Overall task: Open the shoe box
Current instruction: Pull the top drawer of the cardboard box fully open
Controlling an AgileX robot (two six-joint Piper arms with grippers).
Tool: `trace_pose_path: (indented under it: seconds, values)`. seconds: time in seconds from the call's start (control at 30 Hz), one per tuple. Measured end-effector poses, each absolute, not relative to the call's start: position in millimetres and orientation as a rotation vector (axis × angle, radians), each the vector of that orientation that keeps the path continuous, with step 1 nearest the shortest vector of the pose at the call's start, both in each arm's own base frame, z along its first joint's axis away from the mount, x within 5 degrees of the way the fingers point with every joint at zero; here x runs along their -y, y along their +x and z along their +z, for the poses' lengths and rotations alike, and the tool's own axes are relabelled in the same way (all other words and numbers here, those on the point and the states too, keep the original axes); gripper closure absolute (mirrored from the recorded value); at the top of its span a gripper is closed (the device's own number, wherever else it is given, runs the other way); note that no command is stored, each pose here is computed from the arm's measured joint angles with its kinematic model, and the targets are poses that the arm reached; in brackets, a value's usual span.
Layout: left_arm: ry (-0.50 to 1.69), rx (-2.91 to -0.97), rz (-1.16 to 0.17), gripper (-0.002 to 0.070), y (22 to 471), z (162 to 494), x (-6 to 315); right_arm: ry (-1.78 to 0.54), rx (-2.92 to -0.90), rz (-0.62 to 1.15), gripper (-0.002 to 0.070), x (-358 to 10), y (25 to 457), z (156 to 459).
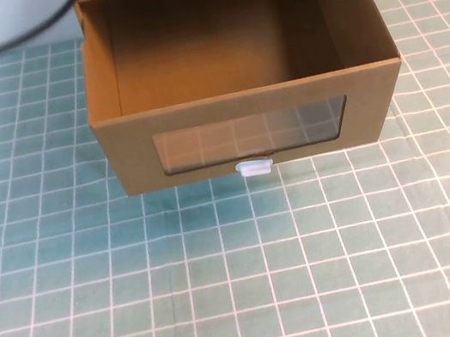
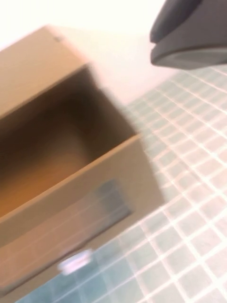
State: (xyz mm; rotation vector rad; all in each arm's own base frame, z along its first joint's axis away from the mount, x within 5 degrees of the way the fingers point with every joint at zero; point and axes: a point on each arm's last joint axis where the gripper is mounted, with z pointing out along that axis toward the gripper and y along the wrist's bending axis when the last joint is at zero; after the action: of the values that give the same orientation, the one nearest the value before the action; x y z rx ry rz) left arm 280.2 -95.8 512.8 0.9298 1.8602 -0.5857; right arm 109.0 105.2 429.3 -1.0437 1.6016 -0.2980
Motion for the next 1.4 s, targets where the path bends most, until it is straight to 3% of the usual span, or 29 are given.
trace_pose_path:
  seconds: [0.17,0.3,0.57,0.8,1.03,1.4]
  values:
    - [0.947,-1.934,-0.571,0.0680,236,492,88,-0.971,-1.662,-0.148,0.0687,-59,87,431]
    - [0.979,-1.976,-0.576,0.0680,189,464,82,-0.964,-1.676,-0.007,0.0688,-35,71,407]
    - [0.864,-1.963,-0.443,0.0680,111,397,63,-0.900,-1.653,0.235,0.0689,-36,61,334]
    - [0.709,-1.854,-0.394,0.0680,53,353,50,-0.868,-1.685,0.225,0.0689,-35,63,321]
    - [0.567,-1.658,-0.309,0.0680,36,348,41,-0.866,-1.686,0.224,0.0689,-35,63,321]
    - [0.548,-1.668,-0.305,0.0680,40,340,40,-0.866,-1.686,0.224,0.0689,-35,63,321]
